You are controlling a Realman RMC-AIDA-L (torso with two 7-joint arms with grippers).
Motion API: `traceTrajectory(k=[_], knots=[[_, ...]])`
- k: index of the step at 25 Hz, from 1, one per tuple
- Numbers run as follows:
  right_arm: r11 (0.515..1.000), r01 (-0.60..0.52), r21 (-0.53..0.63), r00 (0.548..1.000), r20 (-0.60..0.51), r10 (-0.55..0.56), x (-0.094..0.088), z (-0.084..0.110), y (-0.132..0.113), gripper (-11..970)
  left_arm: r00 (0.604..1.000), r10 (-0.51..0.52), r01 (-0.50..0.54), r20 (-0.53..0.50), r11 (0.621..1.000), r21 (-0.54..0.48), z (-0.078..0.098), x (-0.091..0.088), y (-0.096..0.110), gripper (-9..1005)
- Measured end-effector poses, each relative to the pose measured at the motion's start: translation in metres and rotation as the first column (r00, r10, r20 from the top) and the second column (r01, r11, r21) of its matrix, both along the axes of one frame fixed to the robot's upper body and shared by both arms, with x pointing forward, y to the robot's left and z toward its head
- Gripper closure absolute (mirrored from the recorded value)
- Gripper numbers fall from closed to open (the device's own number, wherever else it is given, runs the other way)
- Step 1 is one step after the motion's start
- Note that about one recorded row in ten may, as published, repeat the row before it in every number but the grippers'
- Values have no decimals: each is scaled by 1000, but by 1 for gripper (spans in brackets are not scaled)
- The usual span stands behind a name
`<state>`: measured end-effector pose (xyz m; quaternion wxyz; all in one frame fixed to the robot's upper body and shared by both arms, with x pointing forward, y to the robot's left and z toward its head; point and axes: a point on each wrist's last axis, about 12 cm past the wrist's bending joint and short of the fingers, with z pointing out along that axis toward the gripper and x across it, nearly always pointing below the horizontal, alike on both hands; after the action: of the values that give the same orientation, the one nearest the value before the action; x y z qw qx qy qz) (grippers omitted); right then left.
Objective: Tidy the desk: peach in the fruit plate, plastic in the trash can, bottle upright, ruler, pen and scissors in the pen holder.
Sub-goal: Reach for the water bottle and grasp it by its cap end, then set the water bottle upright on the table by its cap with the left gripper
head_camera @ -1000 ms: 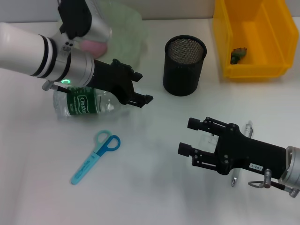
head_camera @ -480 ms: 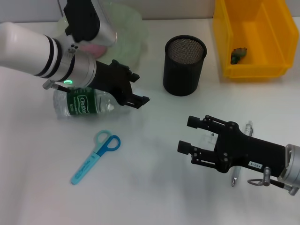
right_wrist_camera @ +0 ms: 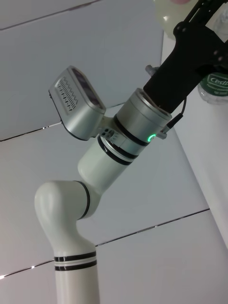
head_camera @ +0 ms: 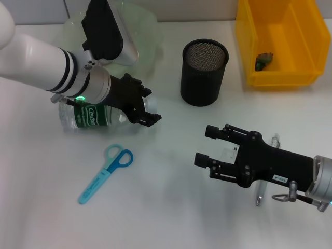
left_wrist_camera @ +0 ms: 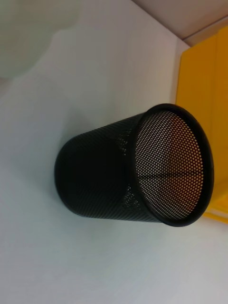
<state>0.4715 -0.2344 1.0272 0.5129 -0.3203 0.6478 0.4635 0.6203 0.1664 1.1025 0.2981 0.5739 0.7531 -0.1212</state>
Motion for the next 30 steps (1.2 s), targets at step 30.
traceTrajectory(k=[30], knots=[[1000,-5,-4,1000,7,5,5,2,3,201,999,38,-40,24,998,52,1,7,-4,459]])
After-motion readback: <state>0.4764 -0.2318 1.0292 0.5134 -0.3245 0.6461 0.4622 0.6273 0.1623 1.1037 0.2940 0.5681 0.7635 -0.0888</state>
